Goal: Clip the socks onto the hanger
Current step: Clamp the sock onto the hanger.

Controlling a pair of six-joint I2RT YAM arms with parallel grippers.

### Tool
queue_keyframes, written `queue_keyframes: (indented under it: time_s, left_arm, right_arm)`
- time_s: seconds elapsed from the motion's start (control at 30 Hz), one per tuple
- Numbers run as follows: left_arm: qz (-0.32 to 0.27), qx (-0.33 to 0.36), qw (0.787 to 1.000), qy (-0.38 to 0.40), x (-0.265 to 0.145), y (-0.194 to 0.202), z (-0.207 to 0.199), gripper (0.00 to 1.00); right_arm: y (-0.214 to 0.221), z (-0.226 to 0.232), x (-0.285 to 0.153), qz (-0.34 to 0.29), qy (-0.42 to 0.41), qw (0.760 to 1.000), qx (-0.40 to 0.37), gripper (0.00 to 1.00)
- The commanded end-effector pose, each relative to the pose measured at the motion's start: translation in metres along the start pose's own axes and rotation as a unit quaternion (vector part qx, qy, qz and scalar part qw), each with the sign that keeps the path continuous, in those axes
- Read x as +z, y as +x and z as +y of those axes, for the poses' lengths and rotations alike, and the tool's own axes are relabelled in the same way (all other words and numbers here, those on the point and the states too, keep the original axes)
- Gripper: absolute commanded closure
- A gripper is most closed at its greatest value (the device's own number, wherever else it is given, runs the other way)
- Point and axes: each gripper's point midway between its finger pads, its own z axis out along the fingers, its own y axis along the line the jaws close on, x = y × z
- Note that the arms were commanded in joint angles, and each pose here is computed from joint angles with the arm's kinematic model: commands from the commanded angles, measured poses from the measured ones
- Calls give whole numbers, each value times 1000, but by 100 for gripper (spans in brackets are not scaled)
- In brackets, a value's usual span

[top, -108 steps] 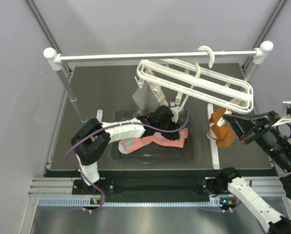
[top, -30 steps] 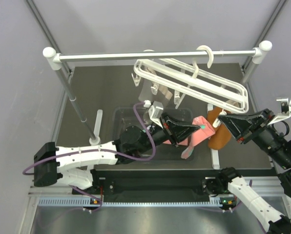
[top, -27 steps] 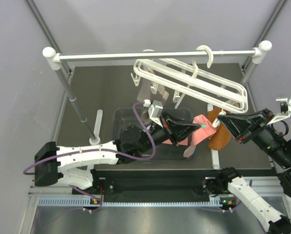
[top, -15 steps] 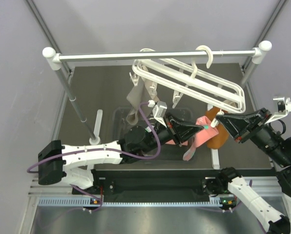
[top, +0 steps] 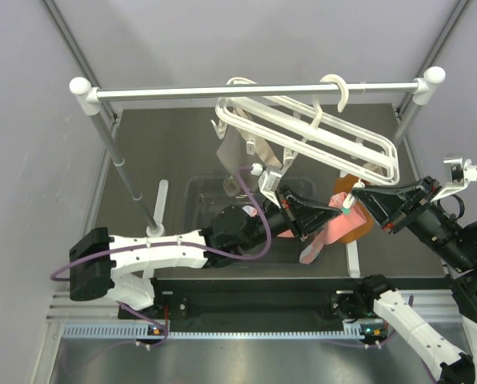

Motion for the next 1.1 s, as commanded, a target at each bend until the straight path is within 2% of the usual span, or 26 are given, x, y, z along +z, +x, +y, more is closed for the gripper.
queue_keyframes:
  time_s: [0.0,0.27,0.87,1.0,1.07]
  left_arm:
    - [-42,-14,998,55,8,-30,-37,100]
    - [-36,-16,997,63,7,-26,-42,100]
    - [-62,-25,996,61,14,-36,-47,100]
    - [-61,-23,996,61,14,-35,-48,100]
    - [-60,-24,996,62,14,-35,-48,100]
  right_arm:
    - [4,5,1,8,-16,1000,6,100]
    - [6,2,2,7,-12,1000,4,100]
    - [9,0,1,11,-6,1000,9,100]
    - [7,0,-1,7,-4,1000,8,95]
    - [7,0,-3,7,-3,1000,8,87]
